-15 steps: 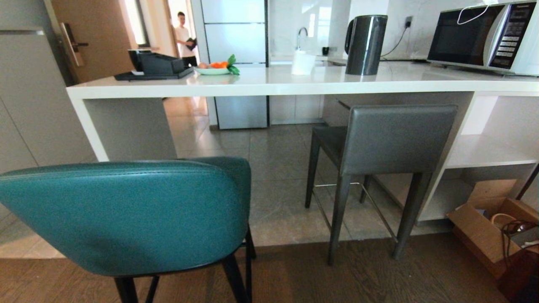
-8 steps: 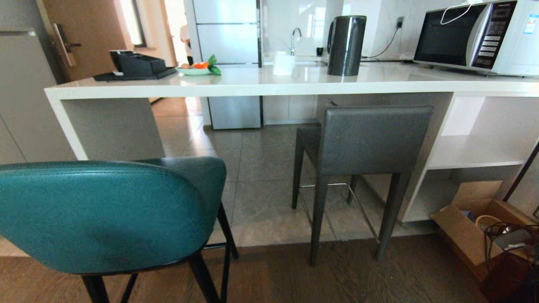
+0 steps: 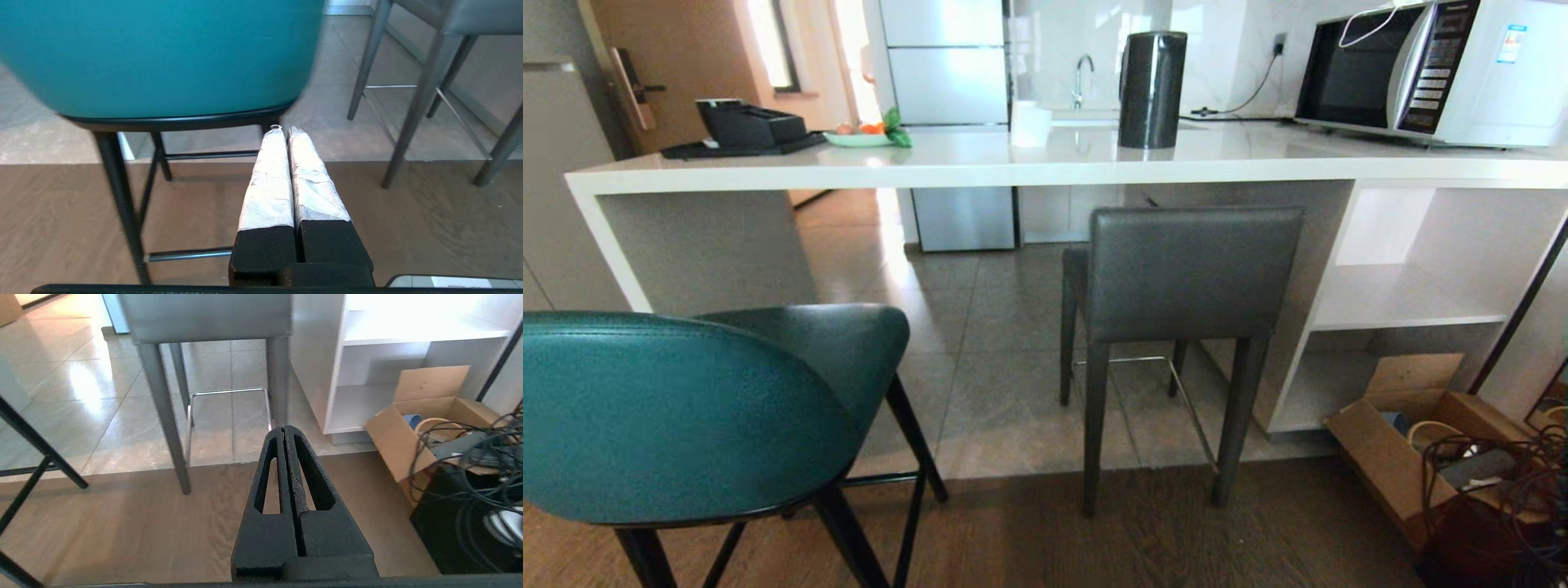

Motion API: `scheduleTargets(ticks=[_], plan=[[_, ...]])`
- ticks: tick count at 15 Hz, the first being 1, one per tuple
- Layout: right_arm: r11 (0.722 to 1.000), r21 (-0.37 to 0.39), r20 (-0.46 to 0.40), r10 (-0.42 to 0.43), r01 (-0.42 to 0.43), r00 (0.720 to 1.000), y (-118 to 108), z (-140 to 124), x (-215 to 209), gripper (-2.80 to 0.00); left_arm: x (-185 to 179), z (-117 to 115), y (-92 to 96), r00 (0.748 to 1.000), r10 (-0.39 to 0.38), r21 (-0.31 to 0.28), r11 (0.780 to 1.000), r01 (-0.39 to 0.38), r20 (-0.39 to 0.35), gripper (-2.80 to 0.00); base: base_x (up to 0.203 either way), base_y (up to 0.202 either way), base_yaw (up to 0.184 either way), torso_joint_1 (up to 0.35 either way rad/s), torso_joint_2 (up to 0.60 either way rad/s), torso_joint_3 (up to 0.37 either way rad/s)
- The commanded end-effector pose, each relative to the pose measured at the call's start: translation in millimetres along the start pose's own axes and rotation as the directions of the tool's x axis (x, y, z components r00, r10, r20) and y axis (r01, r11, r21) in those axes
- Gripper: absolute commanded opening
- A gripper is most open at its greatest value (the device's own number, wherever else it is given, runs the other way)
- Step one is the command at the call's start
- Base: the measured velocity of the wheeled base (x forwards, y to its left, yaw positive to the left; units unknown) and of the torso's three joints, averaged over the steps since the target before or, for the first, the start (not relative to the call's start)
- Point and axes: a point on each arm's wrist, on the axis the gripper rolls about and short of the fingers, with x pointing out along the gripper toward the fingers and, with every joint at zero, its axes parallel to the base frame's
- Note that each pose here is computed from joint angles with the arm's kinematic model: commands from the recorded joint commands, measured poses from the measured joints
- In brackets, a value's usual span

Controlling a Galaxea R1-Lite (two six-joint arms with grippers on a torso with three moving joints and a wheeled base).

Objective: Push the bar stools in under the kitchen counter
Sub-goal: Pull the gray chair out from under the dining table

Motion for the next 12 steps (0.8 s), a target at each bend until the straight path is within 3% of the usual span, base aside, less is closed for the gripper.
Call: scheduleTargets(ticks=[1, 12], plan=[[1.0, 0.001, 0.0, 0.0, 0.0, 1.0, 0.0, 0.0, 0.0, -2.8, 0.1, 0.0, 0.0, 1.0, 0.001, 0.0, 1.0, -0.001, -0.002, -2.8, 0.0, -0.195, 0.002, 0.002, 0.01, 0.002], [1.0, 0.006, 0.004, 0.0, 0.0, 1.0, 0.0, 0.4, 0.0, -2.8, 0.1, 0.0, 0.0, 1.0, 0.0, -0.003, 1.0, 0.0, -0.002, -2.8, 0.0, -0.194, 0.002, 0.003, 0.0, 0.002]])
